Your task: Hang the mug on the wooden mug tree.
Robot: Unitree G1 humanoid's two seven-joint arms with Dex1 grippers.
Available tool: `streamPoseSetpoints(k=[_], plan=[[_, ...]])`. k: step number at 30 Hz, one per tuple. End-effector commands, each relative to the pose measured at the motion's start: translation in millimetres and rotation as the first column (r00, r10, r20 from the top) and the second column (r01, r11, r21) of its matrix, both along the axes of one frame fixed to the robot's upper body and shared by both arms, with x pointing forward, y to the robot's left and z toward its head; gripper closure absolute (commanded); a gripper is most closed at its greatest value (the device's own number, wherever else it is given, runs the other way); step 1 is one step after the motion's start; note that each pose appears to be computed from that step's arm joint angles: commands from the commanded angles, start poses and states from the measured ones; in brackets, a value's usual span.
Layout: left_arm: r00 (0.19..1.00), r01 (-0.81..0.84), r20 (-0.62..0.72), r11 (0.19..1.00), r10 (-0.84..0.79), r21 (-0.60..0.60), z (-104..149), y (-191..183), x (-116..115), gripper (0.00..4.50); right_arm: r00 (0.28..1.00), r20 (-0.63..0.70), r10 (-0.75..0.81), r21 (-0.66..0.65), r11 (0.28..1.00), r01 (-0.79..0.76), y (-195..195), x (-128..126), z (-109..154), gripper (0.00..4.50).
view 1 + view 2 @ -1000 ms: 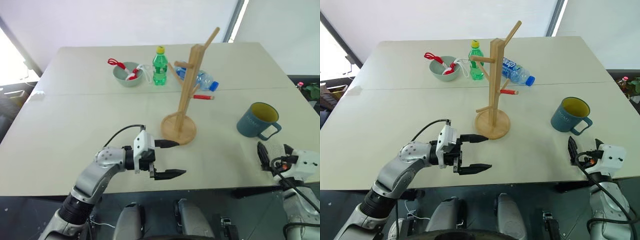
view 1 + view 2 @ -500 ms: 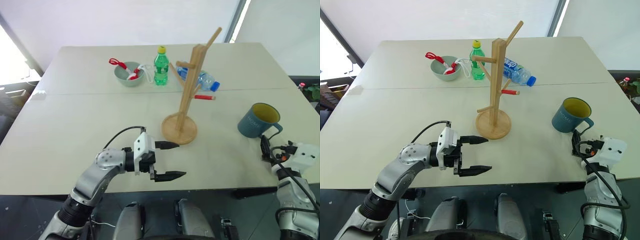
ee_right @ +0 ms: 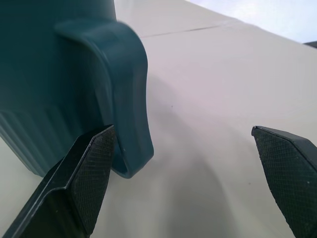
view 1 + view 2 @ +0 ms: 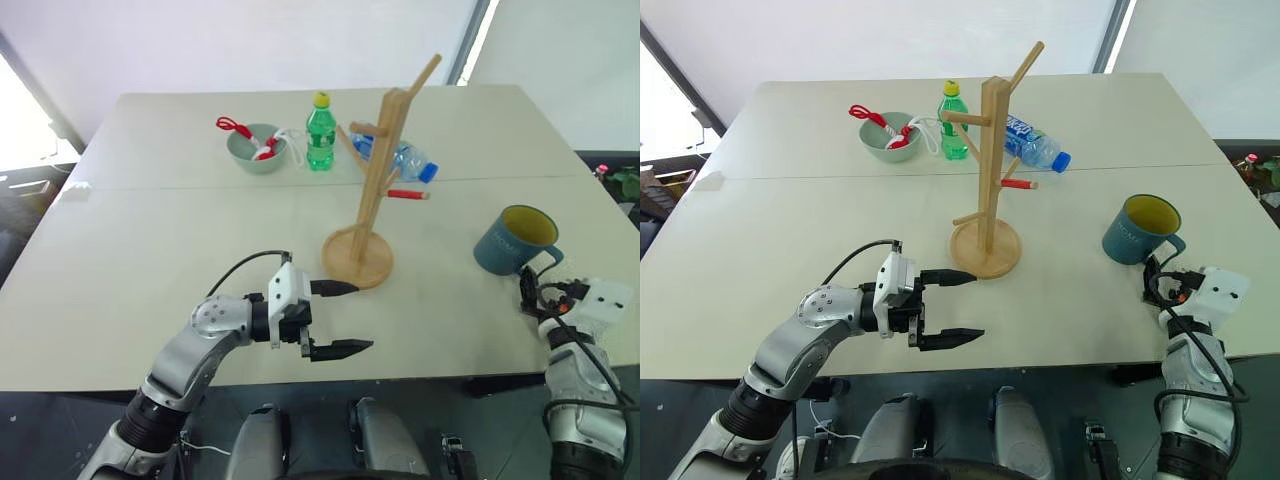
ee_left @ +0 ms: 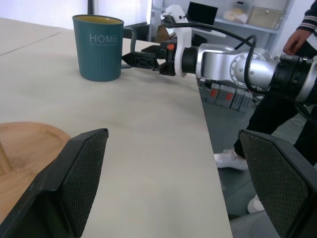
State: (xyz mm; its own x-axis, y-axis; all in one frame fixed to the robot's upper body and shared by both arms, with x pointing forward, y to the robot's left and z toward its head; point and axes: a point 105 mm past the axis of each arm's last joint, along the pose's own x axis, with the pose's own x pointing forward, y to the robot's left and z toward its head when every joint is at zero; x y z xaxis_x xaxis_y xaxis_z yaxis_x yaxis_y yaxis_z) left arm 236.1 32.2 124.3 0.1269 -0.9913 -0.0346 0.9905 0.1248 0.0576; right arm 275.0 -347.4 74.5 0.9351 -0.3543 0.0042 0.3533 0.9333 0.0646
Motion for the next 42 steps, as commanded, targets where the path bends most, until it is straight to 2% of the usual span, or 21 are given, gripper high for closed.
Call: streamPoseSetpoints(k=[1,7,11,18,20,23,25,27,29,39,42], plan=[[0.999,0.012,0.054,1.0,-0.01,-0.024,12.2,-2.0,-2.4,0.0,1.0,0.03,0.009,-0.017,1.0,-0.009,-0.6,4.2,6.8,1.27],[0.998,0.002,0.059,1.0,-0.001,-0.027,13.1,-2.2,-2.4,0.0,0.998,0.048,0.043,-0.012,0.999,-0.043,4.2,9.4,8.1,4.45],[0.998,-0.014,0.06,0.999,0.016,-0.034,14.2,-1.9,-1.2,0.0,0.995,0.059,0.081,-0.06,0.995,-0.078,9.6,10.9,15.3,4.45],[0.998,-0.021,0.053,0.999,0.023,-0.043,15.1,-1.0,1.5,0.0,0.975,-0.002,0.222,-0.286,0.934,-0.214,29.7,7.9,37.0,4.45],[0.998,-0.027,0.054,0.999,0.03,-0.046,15.7,0.2,3.2,0.0,0.952,-0.067,0.297,-0.424,0.856,-0.297,41.6,1.7,44.3,4.45],[0.998,-0.037,0.052,0.998,0.039,-0.047,15.5,2.3,5.1,0.0,0.894,-0.158,0.419,-0.602,0.677,-0.423,66.4,-8.5,59.9,4.45],[0.998,-0.041,0.051,0.998,0.044,-0.045,14.6,4.1,6.3,0.0,0.861,-0.195,0.471,-0.671,0.576,-0.467,79.1,-12.6,70.3,4.45],[0.997,-0.059,0.048,0.997,0.062,-0.045,13.3,8.0,9.9,0.0,0.814,-0.26,0.519,-0.733,0.442,-0.516,93.8,-16.6,76.4,4.45],[0.995,-0.088,0.038,0.995,0.09,-0.055,13.0,12.9,15.4,0.0,0.784,-0.297,0.545,-0.762,0.36,-0.539,103.6,-18.8,81.5,4.45],[0.968,-0.243,0.053,0.969,0.245,-0.046,11.5,51.2,42.3,0.0,0.726,-0.252,0.639,-0.868,0.183,-0.462,135.5,-8.2,138.3,4.45],[0.959,-0.274,0.061,0.961,0.276,-0.047,15.0,61.7,48.5,0.0,0.712,-0.241,0.66,-0.887,0.149,-0.438,143.1,-6.3,155.0,4.45]])
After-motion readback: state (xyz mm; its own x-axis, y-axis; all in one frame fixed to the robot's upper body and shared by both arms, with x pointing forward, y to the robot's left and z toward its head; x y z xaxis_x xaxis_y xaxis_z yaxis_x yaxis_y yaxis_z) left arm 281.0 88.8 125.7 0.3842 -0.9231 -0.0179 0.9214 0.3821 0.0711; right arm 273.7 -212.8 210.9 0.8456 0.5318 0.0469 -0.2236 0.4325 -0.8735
